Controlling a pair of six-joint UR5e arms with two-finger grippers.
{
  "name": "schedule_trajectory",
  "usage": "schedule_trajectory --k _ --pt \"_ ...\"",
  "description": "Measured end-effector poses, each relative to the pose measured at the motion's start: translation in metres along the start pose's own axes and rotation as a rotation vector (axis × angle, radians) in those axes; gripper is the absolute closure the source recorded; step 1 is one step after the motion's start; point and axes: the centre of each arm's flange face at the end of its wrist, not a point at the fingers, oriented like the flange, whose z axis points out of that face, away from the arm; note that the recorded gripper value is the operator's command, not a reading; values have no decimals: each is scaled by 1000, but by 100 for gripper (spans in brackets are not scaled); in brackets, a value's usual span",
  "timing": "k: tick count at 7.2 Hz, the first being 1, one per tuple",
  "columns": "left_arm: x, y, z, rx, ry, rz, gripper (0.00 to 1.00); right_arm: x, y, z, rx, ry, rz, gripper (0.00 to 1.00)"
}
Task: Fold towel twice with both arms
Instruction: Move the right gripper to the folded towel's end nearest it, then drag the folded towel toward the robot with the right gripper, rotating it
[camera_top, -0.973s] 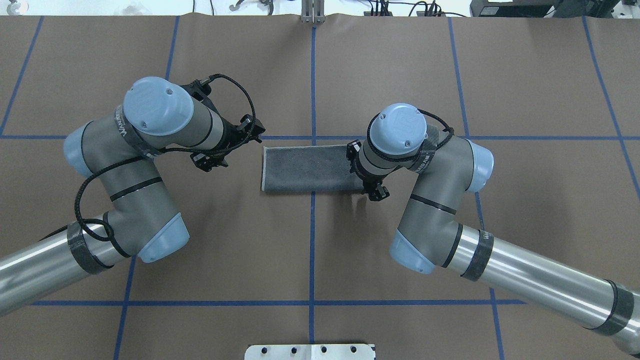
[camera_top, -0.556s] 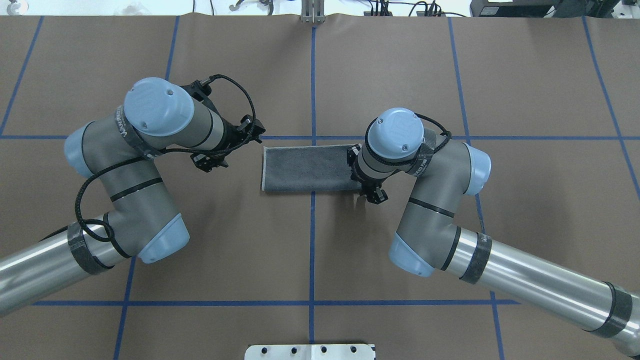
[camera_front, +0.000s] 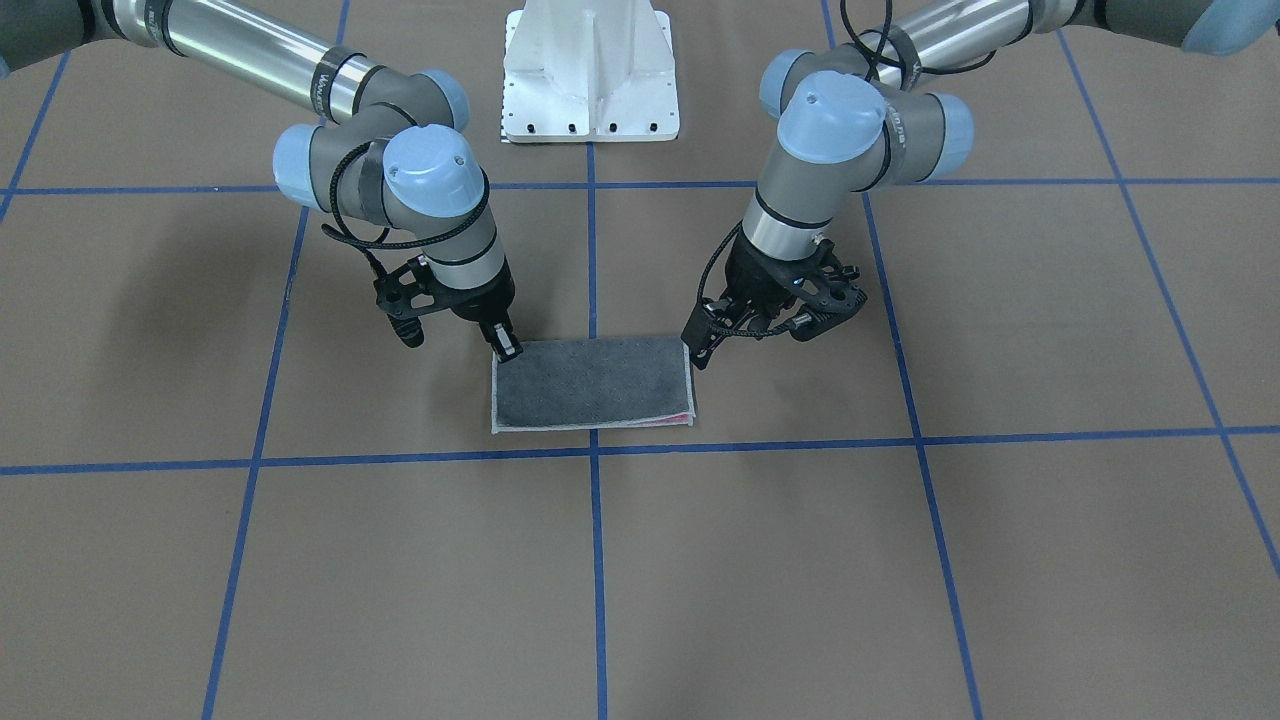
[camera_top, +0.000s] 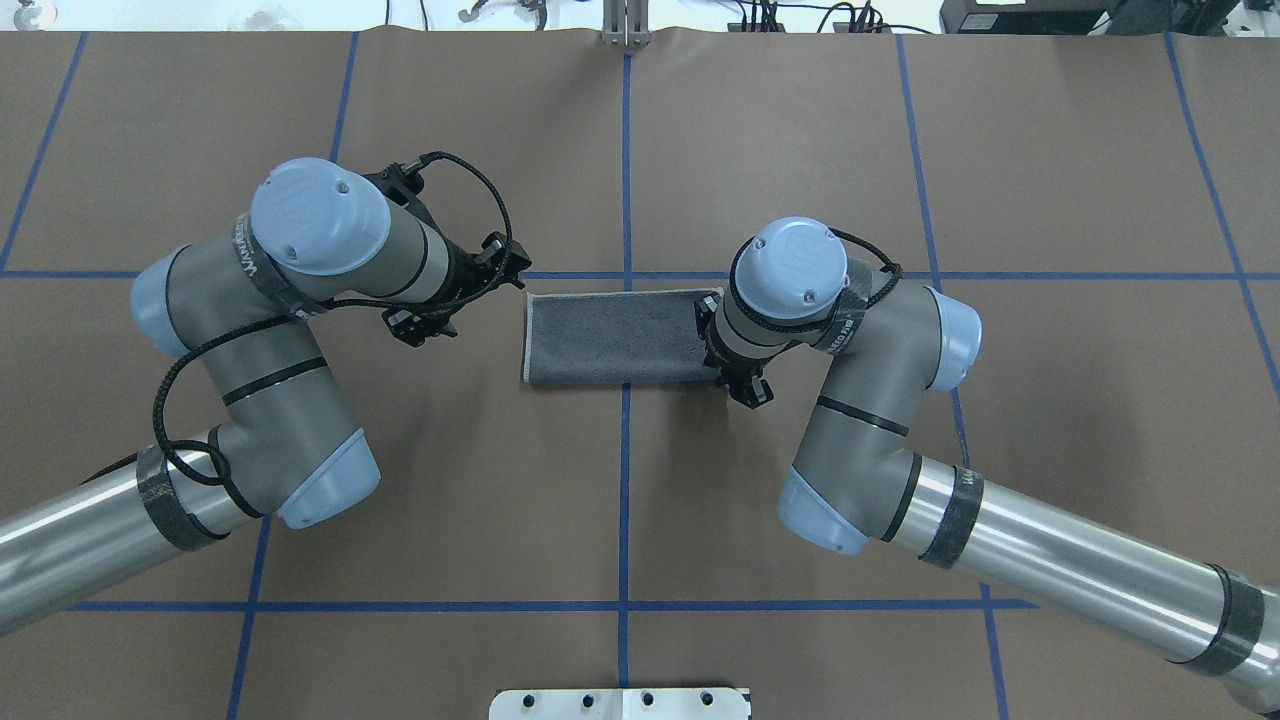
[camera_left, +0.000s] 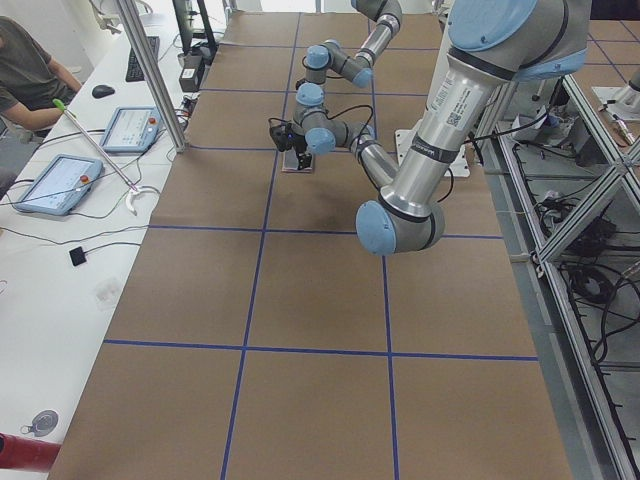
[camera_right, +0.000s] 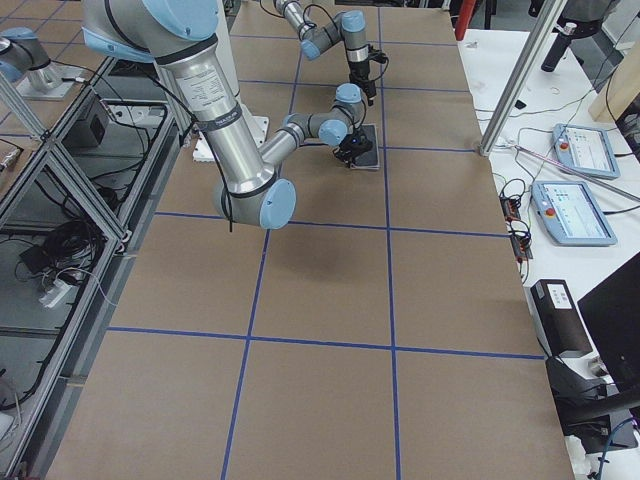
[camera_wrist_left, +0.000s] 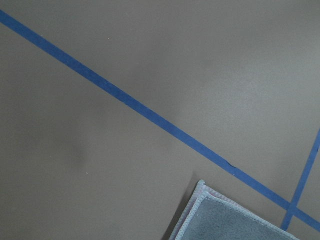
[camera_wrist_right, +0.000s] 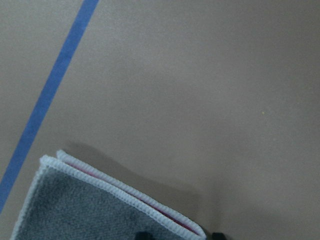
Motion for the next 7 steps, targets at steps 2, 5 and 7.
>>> schedule_trajectory --k 2,5,7 --pt "2 1 -1 -1 1 -1 0 0 1 0 10 -11 7 100" --pt "3 0 -3 0 4 -2 0 1 7 -5 3 -22 9 100" --pt "7 -2 -16 -13 24 5 0 13 27 -12 -30 -22 -4 100"
